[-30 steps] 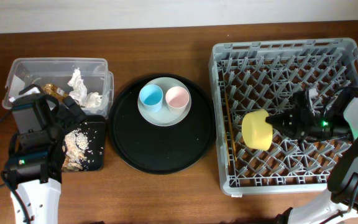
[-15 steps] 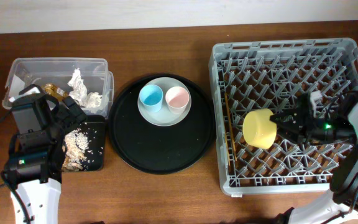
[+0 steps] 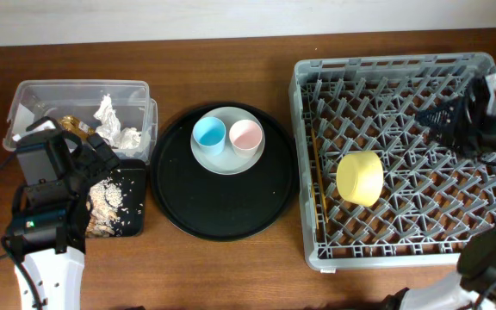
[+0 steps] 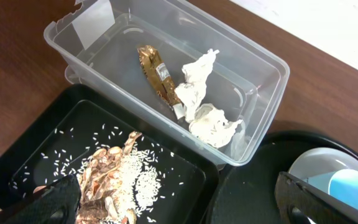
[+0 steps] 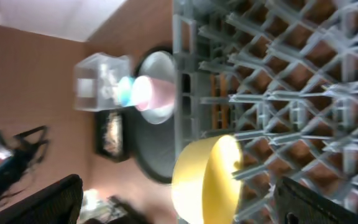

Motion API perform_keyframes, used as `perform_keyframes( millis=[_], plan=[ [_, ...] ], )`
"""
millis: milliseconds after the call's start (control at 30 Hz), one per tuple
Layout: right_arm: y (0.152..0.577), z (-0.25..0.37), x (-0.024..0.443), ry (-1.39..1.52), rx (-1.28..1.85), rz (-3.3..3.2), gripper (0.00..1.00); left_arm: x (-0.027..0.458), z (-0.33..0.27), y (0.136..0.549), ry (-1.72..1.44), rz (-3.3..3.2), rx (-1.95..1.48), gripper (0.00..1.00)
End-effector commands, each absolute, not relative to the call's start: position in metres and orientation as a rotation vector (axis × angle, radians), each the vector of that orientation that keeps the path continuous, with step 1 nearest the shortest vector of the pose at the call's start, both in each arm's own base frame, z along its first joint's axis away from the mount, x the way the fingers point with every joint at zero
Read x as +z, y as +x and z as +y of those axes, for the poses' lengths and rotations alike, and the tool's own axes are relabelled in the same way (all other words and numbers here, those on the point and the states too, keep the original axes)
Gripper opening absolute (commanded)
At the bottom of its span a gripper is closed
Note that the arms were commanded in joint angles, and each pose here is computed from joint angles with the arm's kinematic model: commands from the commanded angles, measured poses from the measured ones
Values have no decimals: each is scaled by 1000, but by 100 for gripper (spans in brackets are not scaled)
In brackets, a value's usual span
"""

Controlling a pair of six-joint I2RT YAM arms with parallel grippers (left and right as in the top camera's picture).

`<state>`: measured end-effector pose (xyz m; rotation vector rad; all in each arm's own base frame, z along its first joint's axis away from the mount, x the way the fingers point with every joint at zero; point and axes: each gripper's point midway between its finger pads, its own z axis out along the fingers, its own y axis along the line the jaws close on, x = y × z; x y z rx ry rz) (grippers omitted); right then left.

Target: Sort waste into correct bins and load items into the dishwasher rack

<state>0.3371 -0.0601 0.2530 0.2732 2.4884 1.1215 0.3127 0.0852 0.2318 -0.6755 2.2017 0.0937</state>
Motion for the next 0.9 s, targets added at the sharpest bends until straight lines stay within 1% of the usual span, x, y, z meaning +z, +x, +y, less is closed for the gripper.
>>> perform_keyframes(
  millis=[0,67,167,200,233,267,300,333,367,467,533,600,700,767,867],
  plan=[
    [323,-73,262,482,519,2708,98,237,87,313,-693,2181,92,99],
    [315,-41,274,318,363,2747,98,237,87,313,-693,2181,92,99],
    [292,18,279,58,288,2834,98,237,87,313,-693,2181,92,99],
    [287,36,278,-28,312,2854,98,237,87,313,-693,2181,92,99],
    [278,73,276,-169,414,2878,98,237,87,313,-693,2181,92,99],
    [267,94,270,-269,456,2918,99,237,87,313,-693,2181,92,99],
    [260,103,266,-320,457,2945,84,237,87,313,-693,2181,92,99],
    [253,109,259,-368,438,2976,27,237,87,313,-693,2181,92,99],
    [241,115,244,-348,392,3054,4,237,87,313,-693,2181,92,99],
    [232,92,197,-95,57,3186,4,237,87,313,-693,2181,92,99],
    [232,79,168,-3,-48,3214,4,237,87,313,-693,2181,92,99],
    [236,65,150,69,-134,3202,4,237,87,313,-693,2181,92,99],
    [248,30,142,267,-319,3122,5,237,87,313,-693,2181,92,99],
    [258,18,142,351,-309,3084,8,237,87,313,-693,2181,92,99],
    [266,9,141,416,-283,3057,9,237,87,313,-693,2181,92,99]
  ],
)
